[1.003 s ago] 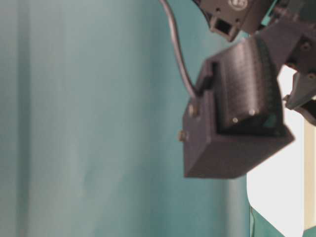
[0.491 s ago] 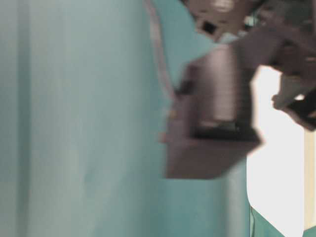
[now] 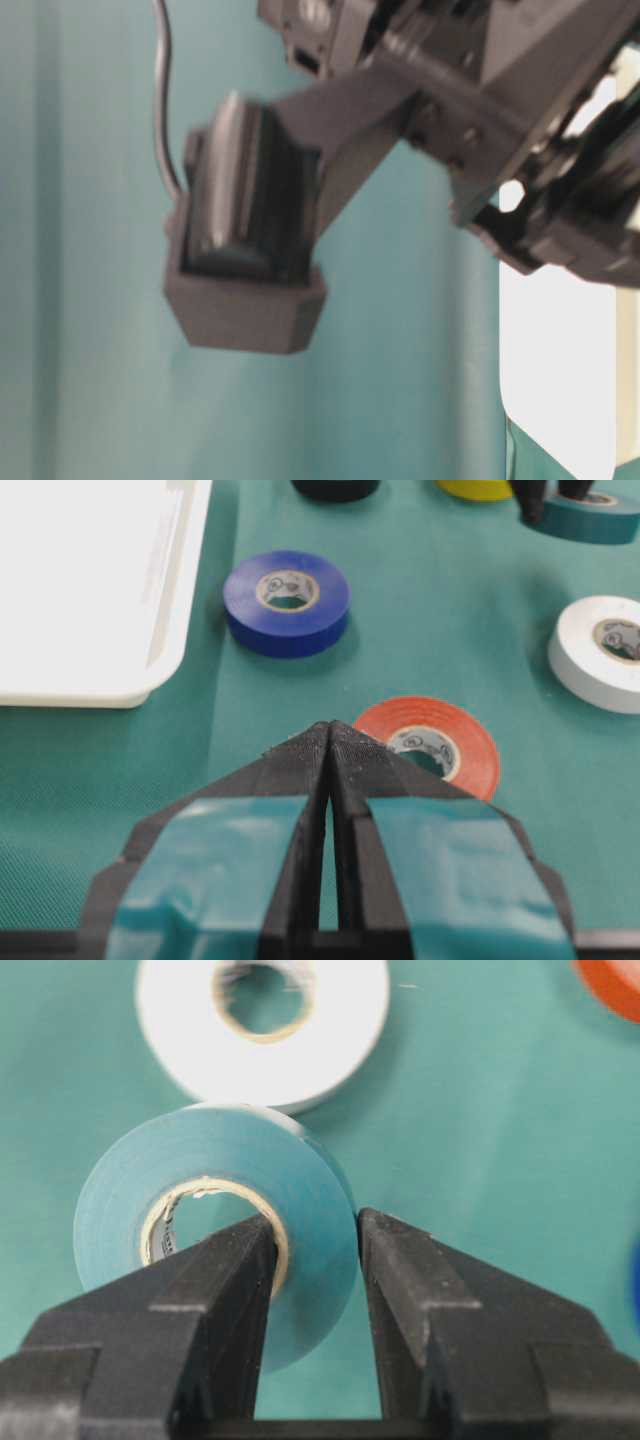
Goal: Put the tape into the white case with the right arm.
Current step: 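Lift the teal roll and carry it into the white tray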
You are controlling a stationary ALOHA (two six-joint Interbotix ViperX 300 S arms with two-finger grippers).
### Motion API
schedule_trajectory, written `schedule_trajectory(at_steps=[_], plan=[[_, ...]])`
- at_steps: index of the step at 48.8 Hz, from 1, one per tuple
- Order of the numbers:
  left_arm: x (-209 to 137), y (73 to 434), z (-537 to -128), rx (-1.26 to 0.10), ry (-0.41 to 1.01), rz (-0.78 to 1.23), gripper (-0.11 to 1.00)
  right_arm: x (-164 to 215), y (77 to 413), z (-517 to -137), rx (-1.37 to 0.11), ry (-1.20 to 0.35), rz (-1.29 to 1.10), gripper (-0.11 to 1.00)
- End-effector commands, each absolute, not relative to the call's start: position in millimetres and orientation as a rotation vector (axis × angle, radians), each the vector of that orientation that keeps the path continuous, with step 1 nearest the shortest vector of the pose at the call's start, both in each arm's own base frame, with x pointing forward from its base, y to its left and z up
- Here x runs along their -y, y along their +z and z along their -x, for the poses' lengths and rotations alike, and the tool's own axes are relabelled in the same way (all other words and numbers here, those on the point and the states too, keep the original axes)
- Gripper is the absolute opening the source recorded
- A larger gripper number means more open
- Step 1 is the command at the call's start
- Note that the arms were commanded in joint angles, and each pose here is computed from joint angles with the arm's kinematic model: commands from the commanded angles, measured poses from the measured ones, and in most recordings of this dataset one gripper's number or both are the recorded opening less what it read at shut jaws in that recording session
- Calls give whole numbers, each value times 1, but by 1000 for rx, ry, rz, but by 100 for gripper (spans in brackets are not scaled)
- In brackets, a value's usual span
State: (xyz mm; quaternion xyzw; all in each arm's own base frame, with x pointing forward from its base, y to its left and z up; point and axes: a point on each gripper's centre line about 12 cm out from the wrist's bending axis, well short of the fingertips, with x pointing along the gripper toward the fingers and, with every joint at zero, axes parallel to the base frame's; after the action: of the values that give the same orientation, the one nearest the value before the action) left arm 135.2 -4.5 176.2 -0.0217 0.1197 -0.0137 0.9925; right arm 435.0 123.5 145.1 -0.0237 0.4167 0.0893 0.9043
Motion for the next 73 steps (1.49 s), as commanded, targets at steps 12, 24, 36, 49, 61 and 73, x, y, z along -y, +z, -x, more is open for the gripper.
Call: schedule_trajectory(at_steps=[12,24,36,49,61,73], plan=[[4,181,-137,-228,-24,46,0,-41,189,-446,-776,13,-37,1],[4,181,-137,-228,-24,44,0,32,194,-444,-777,-145,-100,1],[4,180,-137,-229,-24,46,0,87,193,-435,-775,-263,-148,1],[4,179,-137,-229,-24,44,0,142,182,-414,-786,-384,-190,1],[4,180,-137,-228,-24,46,0,163,180,-410,-715,-402,-147,1],[4,180,-137,-228,-24,44,0,180,163,-409,-725,-430,-165,1]])
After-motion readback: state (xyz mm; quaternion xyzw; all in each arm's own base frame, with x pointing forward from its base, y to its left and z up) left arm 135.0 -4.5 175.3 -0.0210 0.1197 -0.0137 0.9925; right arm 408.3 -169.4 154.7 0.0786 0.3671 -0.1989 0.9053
